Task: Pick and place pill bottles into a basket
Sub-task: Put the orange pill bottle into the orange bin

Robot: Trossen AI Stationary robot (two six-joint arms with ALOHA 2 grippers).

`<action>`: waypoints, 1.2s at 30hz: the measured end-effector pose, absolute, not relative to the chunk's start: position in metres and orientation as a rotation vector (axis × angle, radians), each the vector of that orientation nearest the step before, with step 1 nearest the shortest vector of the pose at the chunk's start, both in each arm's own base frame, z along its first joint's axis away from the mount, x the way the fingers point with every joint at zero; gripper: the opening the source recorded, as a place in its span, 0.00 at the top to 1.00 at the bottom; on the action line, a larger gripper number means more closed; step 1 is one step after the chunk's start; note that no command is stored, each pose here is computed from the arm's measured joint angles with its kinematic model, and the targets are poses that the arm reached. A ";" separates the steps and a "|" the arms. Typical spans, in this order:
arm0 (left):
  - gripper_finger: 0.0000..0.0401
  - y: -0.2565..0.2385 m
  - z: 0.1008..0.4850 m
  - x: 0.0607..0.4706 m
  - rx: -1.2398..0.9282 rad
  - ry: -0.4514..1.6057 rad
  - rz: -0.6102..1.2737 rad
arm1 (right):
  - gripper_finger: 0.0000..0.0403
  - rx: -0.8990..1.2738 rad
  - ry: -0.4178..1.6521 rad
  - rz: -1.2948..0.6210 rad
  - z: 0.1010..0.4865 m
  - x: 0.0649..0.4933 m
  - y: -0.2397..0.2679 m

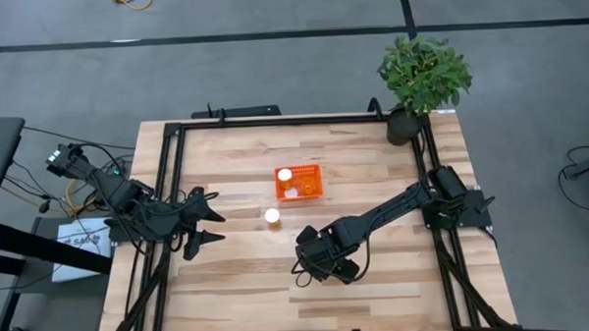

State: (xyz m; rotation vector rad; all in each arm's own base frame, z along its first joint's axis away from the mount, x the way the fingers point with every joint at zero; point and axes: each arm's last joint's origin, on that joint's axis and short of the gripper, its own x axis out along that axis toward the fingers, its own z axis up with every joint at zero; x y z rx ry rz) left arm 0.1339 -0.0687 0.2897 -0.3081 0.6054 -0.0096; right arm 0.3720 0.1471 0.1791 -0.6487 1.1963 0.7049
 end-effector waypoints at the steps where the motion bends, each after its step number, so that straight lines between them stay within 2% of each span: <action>1: 0.42 -0.069 0.290 0.134 -0.308 0.605 -0.010 | 0.25 -0.648 1.196 0.705 0.179 0.372 0.147; 29: 0.42 -0.069 0.290 0.134 -0.316 0.606 -0.007 | 0.36 -0.623 1.201 0.688 0.179 0.372 0.147; 36: 0.42 -0.069 0.290 0.134 -0.325 0.610 -0.013 | 0.43 -0.599 1.209 0.668 0.179 0.372 0.147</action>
